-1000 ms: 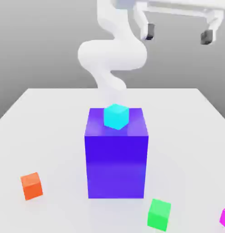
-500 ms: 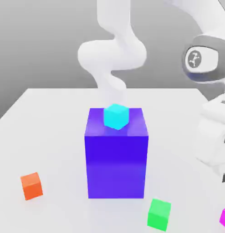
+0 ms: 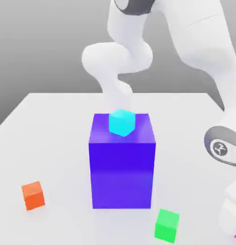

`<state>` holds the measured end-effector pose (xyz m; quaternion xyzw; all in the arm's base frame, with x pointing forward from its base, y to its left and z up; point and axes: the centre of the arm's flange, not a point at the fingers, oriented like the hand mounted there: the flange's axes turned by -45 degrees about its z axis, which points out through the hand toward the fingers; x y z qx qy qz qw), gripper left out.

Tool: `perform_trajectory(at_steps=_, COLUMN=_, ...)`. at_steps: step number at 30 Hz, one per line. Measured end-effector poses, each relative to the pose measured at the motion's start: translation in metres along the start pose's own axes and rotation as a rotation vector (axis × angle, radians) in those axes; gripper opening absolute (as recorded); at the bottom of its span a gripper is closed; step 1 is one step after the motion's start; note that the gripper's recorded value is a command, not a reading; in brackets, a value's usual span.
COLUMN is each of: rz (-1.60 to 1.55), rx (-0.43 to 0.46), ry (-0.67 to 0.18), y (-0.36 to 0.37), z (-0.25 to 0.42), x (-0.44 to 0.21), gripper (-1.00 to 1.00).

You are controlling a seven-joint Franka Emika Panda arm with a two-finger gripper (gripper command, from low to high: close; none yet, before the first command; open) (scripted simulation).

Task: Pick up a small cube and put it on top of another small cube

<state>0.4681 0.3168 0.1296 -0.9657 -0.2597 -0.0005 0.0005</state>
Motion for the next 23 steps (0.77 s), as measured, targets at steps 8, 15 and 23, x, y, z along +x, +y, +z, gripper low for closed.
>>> perform_trajectory(at_steps=8, rz=0.137, rx=0.001, ry=-0.003, y=0.048, z=-0.079, x=-0.022, gripper=-1.0)
perform_trajectory(at_steps=15, rz=0.496, rx=0.0, ry=-0.001, y=0.154, z=-0.107, x=-0.098, gripper=-1.0)
perform_trajectory(at_steps=23, rz=0.529, rx=-0.001, ry=0.0, y=0.162, z=-0.055, x=-0.106, gripper=1.0)
